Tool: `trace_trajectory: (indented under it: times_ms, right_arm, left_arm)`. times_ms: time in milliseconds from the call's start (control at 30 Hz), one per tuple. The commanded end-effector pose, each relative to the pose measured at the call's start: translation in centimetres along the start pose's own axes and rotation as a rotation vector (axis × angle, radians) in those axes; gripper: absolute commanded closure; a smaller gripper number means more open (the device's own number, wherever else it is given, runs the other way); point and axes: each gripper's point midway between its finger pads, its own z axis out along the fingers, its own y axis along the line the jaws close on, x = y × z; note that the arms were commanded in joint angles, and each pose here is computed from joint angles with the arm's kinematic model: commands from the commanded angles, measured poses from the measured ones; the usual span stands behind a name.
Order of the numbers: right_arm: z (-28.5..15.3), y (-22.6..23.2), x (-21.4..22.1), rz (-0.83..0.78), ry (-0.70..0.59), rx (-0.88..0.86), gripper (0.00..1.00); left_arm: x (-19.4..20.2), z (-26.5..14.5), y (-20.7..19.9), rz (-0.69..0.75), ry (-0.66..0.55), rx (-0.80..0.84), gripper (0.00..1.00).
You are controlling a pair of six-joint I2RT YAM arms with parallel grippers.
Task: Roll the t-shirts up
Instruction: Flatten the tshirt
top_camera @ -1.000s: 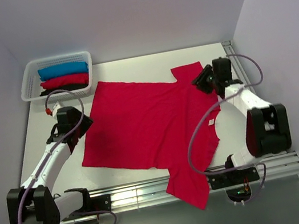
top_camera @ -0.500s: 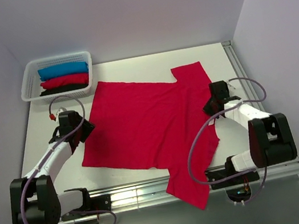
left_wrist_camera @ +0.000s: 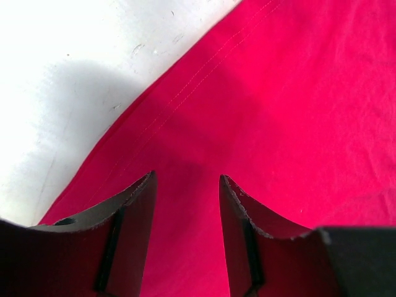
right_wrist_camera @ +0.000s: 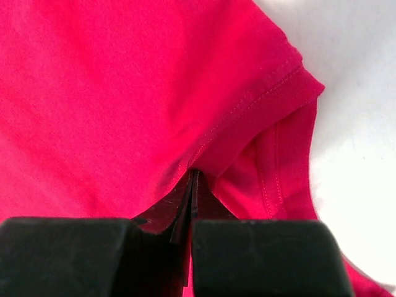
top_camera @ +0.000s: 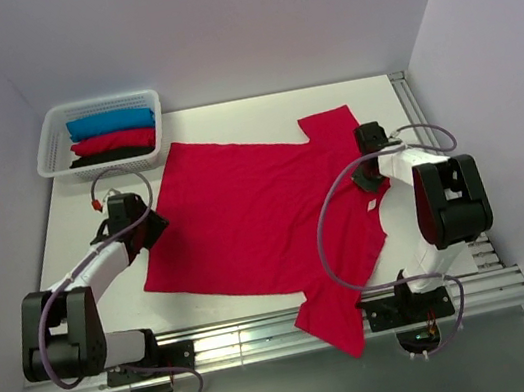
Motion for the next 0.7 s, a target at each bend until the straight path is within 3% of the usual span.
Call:
trace_trajectory:
  times_ms: [0, 267, 667]
  right_arm:
    - [1.0, 0.0, -2.1, 0.044, -0.04, 0.067, 1.0]
    - [2.9, 0.9, -5.3, 0.088, -0.032, 0.113, 1.0]
    - [3.8, 8.4, -10.0, 0.042, 0.0, -0.14, 0.99]
  left_arm:
    - [-0.2, 0.8, -0.7, -0.021, -0.003, 0.031, 0.5]
    - [0.9, 3.7, -0.2, -0.047, 0.054, -0.013, 0.53]
    - [0.3, 6.1, -2.7, -0.015, 0.035, -0.044, 0.53]
